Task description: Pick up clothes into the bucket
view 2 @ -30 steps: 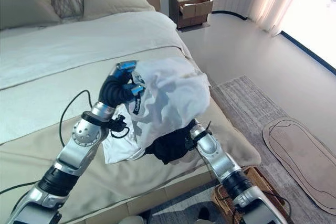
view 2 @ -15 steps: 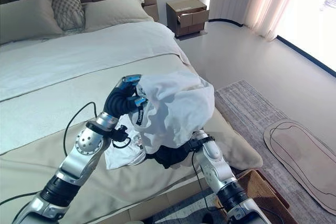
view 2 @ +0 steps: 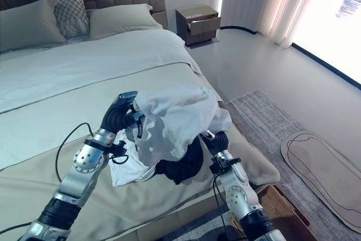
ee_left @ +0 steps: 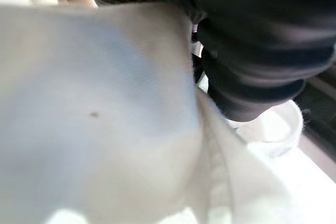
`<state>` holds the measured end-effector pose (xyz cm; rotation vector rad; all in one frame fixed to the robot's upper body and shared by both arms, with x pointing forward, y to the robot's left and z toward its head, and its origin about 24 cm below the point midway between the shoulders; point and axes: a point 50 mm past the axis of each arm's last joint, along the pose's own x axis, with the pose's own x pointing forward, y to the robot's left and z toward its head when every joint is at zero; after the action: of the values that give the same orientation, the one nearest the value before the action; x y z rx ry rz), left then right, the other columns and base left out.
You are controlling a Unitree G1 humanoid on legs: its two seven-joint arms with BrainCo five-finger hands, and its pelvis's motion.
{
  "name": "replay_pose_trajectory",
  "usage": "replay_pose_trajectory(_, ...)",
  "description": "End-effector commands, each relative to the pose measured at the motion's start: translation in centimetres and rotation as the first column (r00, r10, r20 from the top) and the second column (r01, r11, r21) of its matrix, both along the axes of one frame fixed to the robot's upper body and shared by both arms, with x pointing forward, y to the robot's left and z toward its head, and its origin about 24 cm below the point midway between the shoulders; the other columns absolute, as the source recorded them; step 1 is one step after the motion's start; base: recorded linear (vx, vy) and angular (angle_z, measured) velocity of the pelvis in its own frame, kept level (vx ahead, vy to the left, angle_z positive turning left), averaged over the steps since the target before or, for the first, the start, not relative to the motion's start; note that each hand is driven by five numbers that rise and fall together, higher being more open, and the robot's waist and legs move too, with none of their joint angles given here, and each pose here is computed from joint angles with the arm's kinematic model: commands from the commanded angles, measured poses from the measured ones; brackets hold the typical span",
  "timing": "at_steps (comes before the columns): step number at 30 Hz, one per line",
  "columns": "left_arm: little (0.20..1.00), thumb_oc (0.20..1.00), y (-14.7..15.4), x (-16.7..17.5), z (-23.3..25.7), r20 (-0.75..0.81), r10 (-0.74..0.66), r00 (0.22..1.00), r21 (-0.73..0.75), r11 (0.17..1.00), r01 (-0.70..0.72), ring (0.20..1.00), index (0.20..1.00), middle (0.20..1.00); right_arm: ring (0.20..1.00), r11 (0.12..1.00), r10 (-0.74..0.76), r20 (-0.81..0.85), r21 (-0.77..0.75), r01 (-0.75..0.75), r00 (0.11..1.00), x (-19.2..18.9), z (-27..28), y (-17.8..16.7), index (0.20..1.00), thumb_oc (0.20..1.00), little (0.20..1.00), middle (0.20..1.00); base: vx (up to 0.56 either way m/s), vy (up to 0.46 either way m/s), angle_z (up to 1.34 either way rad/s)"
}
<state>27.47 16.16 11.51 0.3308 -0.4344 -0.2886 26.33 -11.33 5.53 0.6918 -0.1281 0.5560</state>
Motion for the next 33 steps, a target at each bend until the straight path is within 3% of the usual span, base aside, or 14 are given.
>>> replay_pose_trajectory(1, 0.200, 0.200, -0.1, 0.9, 1.6, 0.102, 0.016, 0.995, 0.039, 0.999, -0.020, 0.200, 0.200, 0.200, 0.200, 0.982, 0.176, 0.201, 0.035, -0.187, 0.964, -0.1, 4.4, 3.2, 0.200, 0.200, 0.200, 0.200, -0.01, -0.010, -0.08)
replay_pose_trajectory(9, 0.200, 0.200, -1.3, 1.1, 1.6, 0.104, -0.010, 0.995, 0.032, 0.999, 0.007, 0.200, 0.200, 0.200, 0.200, 0.935, 0.351, 0.236, -0.149, -0.323, 0.906, -0.9, 4.8, 6.5, 0.200, 0.200, 0.200, 0.200, 0.00, -0.002, -0.02)
replay_pose_trajectory(19, 0.200, 0.200, -2.1, 1.1, 1.9, 0.117, -0.036, 0.993, 0.031, 0.999, 0.033, 0.200, 0.200, 0.200, 0.200, 0.885, 0.465, 0.221, -0.151, -0.441, 0.857, -1.7, 5.0, 9.3, 0.200, 0.200, 0.200, 0.200, 0.00, 0.000, 0.00)
replay_pose_trajectory(24, 0.200, 0.200, -1.8, 1.1, 2.0, 0.121, -0.021, 0.992, 0.026, 0.999, 0.018, 0.200, 0.200, 0.200, 0.200, 0.894, 0.438, 0.209, -0.202, -0.400, 0.874, -1.6, 4.4, 8.7, 0.200, 0.200, 0.200, 0.200, 0.00, 0.000, 0.00)
replay_pose_trajectory(28, 0.200, 0.200, -1.2, 1.2, 1.6, 0.108, 0.008, 0.994, 0.018, 1.000, -0.010, 0.200, 0.200, 0.200, 0.200, 0.927, 0.367, 0.201, -0.160, -0.339, 0.908, -1.4, 4.2, 7.0, 0.200, 0.200, 0.200, 0.200, 0.00, 0.000, 0.00)
replay_pose_trajectory(29, 0.369, 0.369, -0.9, 1.1, 1.2, 0.097, 0.027, 0.995, 0.012, 1.000, -0.029, 0.369, 0.369, 0.369, 0.200, 0.943, 0.327, 0.207, -0.140, -0.303, 0.922, -1.3, 4.3, 6.1, 0.200, 0.200, 0.200, 0.200, 0.00, 0.000, 0.00)
replay_pose_trajectory(30, 0.727, 0.727, -0.6, 1.1, 0.8, 0.082, 0.048, 0.995, 0.001, 0.999, -0.049, 0.727, 0.727, 0.727, 0.200, 0.959, 0.280, 0.206, -0.113, -0.261, 0.938, -1.1, 4.3, 5.1, 0.200, 0.200, 0.200, 0.200, 0.00, 0.000, 0.00)
replay_pose_trajectory(31, 0.903, 0.903, -0.6, 1.1, 0.7, 0.082, 0.048, 0.995, 0.001, 0.999, -0.048, 0.903, 0.903, 0.903, 0.200, 0.959, 0.280, 0.206, -0.113, -0.261, 0.938, -1.1, 4.3, 5.1, 0.200, 0.200, 0.200, 0.200, 0.00, 0.000, 0.00)
replay_pose_trajectory(32, 1.000, 1.000, 0.2, 0.9, -0.3, 0.040, 0.089, 0.995, -0.022, 0.996, -0.088, 1.000, 1.000, 1.000, 0.200, 0.986, 0.167, 0.202, -0.056, -0.159, 0.965, -0.9, 4.3, 2.9, 0.200, 0.200, 0.200, 0.200, 0.00, 0.000, 0.00)
replay_pose_trajectory(33, 1.000, 1.000, 0.7, 0.7, -1.1, 0.004, 0.113, 0.994, -0.053, 0.992, -0.112, 1.000, 1.000, 1.000, 0.200, 0.996, 0.092, 0.194, -0.035, -0.087, 0.977, -0.8, 4.1, 1.4, 0.200, 0.200, 0.200, 0.200, 0.00, 0.000, 0.00)
